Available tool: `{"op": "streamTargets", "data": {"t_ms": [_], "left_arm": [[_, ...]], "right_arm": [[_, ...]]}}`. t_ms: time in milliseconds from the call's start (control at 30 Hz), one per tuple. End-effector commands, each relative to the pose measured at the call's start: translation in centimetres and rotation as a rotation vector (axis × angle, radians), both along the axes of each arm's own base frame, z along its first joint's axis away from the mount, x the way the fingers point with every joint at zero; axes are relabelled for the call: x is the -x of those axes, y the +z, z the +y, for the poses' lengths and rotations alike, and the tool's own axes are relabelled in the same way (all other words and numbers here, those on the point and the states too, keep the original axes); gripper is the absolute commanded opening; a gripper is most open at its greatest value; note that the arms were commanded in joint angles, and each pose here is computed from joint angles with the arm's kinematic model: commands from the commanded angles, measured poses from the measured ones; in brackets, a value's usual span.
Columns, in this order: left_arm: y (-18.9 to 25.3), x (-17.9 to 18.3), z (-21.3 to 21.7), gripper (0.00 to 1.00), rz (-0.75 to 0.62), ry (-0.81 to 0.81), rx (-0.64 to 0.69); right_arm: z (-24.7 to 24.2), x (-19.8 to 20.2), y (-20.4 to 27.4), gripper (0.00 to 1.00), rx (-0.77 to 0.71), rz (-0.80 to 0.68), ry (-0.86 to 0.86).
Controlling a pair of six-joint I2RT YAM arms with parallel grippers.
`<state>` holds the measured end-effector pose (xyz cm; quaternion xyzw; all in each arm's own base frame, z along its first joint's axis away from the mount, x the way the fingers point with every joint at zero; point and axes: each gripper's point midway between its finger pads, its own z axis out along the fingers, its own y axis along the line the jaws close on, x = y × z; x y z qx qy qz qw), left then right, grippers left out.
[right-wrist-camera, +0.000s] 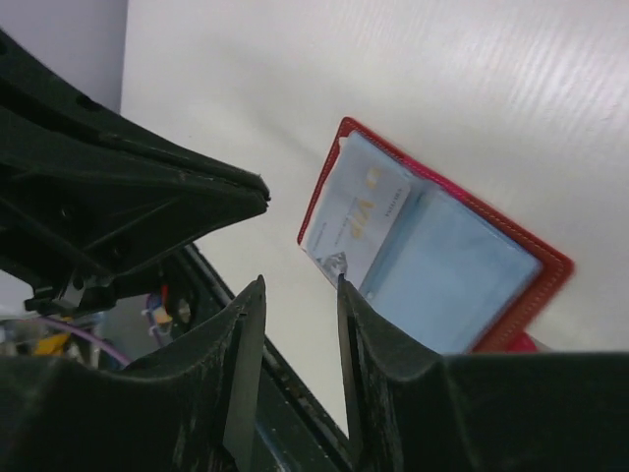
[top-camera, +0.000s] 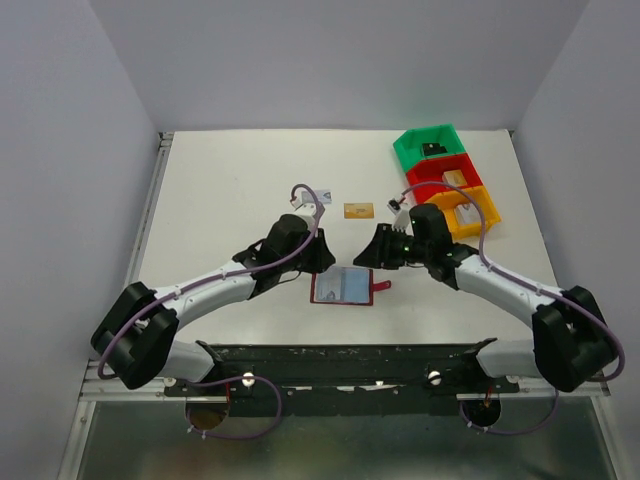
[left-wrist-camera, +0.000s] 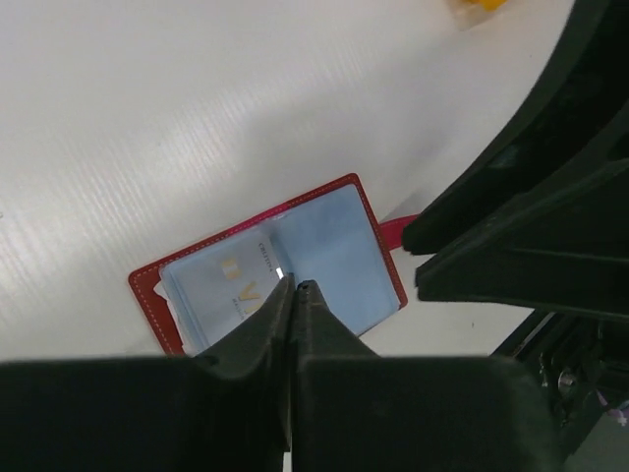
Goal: Take the credit cards out of the card holder
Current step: Remove the credit card from the card holder.
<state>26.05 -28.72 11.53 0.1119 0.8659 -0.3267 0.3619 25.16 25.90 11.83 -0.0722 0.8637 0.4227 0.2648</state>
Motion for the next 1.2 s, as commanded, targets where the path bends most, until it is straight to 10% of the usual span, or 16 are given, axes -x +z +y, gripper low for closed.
{"op": "streamTargets", "data": {"t_ms": [0,1167], "left_arm": [[-1.5,0.3,-0.3,0.0,0.016,-0.028,0.022],[-7.9,1.3,4.1,0.0,0.183,0.15,-0.169]], "right_arm": [[3.3,1.2,0.2,0.38,-0.192,0.103,0.123],[3.9,1.2,-9.0,0.3,-0.023,0.271,0.088]]}}
